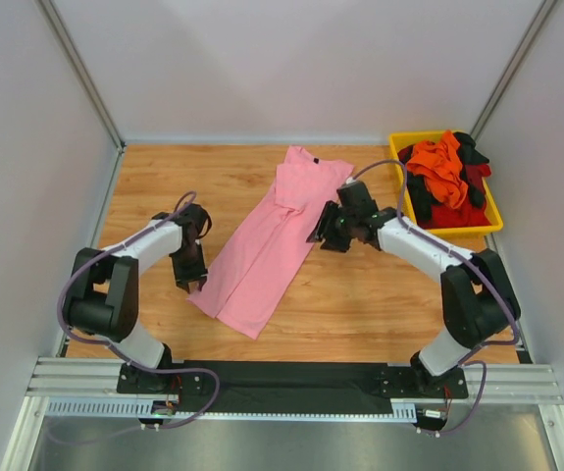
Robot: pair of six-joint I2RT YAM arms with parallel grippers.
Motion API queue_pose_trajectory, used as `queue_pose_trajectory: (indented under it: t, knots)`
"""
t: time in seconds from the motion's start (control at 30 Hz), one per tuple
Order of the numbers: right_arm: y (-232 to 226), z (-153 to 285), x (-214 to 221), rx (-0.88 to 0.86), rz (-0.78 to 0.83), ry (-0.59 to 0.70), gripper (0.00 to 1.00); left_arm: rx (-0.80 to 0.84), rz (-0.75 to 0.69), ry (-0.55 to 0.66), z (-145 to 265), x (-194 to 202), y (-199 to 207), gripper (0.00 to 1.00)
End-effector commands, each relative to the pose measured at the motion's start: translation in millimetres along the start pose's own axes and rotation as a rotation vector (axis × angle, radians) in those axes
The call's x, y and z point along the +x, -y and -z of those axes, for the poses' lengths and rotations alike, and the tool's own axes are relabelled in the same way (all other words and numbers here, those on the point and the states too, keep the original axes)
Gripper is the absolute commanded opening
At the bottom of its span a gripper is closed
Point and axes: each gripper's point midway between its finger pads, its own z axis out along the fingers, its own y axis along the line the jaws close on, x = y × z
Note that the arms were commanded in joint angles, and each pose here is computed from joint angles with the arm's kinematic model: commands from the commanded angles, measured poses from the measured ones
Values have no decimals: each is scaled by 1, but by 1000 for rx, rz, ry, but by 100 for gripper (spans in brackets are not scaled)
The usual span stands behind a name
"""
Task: Fold and stack the t-shirts
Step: Fold the tshirt
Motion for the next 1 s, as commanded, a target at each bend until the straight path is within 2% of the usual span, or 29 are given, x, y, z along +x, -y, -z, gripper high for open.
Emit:
queue_pose_trajectory:
  t: [0.0,0.03,0.07,0.17,0.2,0.4,0.5,0.53,0.57,0.67,0.73,0.87,0.93,0.97]
  knots:
    - [-20,8,52,9,-11,-6,49,28,-2,-66,-12,8,6,36]
    - [-27,14,62,5,-46,3,49,33,5,-95,-18,13,8,29]
    - [-25,14,77,20,-47,-4,49,29,12,-113,-23,20,7,16]
    - [-35,16,109,16,-64,-13,48,35,61,-160,-32,36,6,1]
    - [-40,17,122,7,-46,-20,48,38,70,-154,-31,38,6,0]
    - [-40,9,170,49,13,-53,48,4,87,-183,-29,56,-6,0]
    - [-41,2,186,61,31,-83,48,35,105,-211,-26,64,-1,16]
    - [-39,1,186,72,40,-83,48,40,112,-202,-23,64,-1,28]
    - [-32,0,182,102,68,-73,48,27,131,-198,-18,64,-3,35]
    - [-34,7,156,87,106,-42,46,15,134,-87,8,43,-10,43]
    - [-34,10,138,61,122,-24,46,-4,119,-19,23,29,-15,44]
    - [-44,21,67,-87,119,53,46,119,-67,182,72,2,17,43]
    - [-45,23,38,-120,122,94,42,236,-169,221,85,8,50,35]
    - [-51,26,8,-163,95,138,40,288,-205,223,88,15,62,32]
